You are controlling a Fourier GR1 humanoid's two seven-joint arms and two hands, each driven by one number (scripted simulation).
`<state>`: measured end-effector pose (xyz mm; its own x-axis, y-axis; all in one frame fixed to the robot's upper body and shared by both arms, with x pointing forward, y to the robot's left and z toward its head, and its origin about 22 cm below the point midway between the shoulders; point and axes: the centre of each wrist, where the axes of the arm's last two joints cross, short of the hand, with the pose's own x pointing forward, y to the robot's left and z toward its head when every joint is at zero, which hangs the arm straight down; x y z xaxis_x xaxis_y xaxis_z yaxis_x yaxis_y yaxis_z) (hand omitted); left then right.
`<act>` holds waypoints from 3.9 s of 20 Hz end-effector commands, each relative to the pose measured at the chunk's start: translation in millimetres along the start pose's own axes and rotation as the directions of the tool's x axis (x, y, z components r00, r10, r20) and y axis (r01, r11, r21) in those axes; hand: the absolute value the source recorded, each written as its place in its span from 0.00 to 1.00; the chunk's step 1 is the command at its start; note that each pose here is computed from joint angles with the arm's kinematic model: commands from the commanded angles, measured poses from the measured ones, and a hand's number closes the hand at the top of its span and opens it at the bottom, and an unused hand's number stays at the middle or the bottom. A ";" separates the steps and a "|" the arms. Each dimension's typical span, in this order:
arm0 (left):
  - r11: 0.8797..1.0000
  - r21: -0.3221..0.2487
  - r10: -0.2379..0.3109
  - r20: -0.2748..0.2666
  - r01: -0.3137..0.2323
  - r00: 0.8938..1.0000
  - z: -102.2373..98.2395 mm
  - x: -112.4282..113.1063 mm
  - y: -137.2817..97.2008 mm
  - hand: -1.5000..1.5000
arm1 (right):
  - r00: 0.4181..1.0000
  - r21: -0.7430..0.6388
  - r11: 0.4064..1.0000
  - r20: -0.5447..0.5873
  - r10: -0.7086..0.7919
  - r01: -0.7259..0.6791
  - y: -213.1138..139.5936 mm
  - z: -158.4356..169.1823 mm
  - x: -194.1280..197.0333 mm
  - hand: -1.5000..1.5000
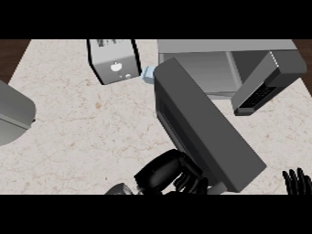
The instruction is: Pick up the milk, place it into the microwave and close the microwave
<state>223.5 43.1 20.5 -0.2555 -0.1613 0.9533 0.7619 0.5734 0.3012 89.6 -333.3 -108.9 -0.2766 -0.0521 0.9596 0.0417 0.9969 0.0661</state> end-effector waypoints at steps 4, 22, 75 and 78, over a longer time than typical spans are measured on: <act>0.999 -0.033 -0.018 -0.132 0.014 0.991 -24.6 -21.0 -31.8 1.00 | 0.985 0.159 0.981 0.113 -0.128 0.110 8.9 -23.1 26.7 0.00; 0.896 0.431 0.105 0.023 -0.105 0.994 -70.1 -7.6 26.9 1.00 | 0.969 0.307 0.940 0.142 -0.201 0.150 28.7 -47.6 79.1 0.00; 0.747 0.617 0.162 0.193 -0.248 0.968 -114.5 4.0 104.8 1.00 | 0.927 0.506 0.823 0.111 -0.358 0.257 28.5 -66.1 155.7 0.00; 0.749 0.619 0.153 0.185 -0.236 0.971 -113.1 -0.2 102.8 1.00 | 0.929 0.521 0.816 0.108 -0.355 0.251 29.1 -67.1 161.2 0.00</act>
<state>354.5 10.6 43.4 -0.2435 0.0990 0.9648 0.2734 0.9614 -0.0297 110.5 -314.7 60.8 -0.3707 -0.3899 0.8429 -0.5126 0.8428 0.1643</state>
